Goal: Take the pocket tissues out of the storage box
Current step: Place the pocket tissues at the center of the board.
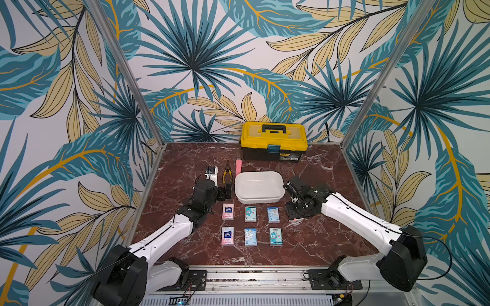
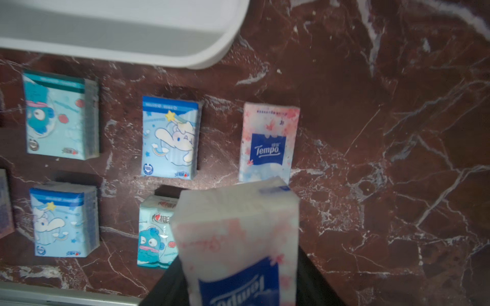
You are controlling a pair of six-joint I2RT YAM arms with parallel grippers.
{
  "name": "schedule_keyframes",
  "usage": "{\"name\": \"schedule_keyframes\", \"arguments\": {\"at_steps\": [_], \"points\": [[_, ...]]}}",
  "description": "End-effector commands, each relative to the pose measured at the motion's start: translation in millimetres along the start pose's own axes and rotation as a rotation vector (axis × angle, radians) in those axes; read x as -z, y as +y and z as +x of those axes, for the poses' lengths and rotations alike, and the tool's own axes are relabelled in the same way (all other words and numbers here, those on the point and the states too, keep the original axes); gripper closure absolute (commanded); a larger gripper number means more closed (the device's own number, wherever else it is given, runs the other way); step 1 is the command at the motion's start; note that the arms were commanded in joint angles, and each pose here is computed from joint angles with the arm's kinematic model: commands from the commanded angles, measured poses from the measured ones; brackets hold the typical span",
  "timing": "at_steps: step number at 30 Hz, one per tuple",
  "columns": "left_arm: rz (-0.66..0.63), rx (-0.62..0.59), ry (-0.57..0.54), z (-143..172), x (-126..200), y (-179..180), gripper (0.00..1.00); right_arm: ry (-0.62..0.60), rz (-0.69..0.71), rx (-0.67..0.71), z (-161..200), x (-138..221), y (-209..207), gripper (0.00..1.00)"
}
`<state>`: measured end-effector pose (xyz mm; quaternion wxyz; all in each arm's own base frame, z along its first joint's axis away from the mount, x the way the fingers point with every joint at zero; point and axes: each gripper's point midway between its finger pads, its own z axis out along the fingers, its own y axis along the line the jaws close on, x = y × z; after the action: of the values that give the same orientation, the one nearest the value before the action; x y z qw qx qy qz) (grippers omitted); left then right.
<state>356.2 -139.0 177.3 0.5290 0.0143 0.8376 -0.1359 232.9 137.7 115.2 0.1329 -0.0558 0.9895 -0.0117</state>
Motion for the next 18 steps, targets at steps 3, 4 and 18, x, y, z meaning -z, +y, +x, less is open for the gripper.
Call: {"name": "schedule_keyframes", "arguments": {"at_steps": [3, 4, 18], "points": [[0.017, -0.003, -0.065, -25.9, -3.9, -6.3, 0.0, 0.051, 0.041, -0.066, 31.2, -23.6, -6.2, 0.45], [0.02, -0.001, -0.065, -25.9, -4.6, -7.1, 0.0, 0.055, 0.044, -0.072, 34.7, -26.9, -7.0, 0.45], [0.017, 0.012, -0.046, -21.1, -6.5, -6.1, 0.0, 0.112, 0.067, -0.11, 66.5, -61.2, -13.1, 0.45]]}}
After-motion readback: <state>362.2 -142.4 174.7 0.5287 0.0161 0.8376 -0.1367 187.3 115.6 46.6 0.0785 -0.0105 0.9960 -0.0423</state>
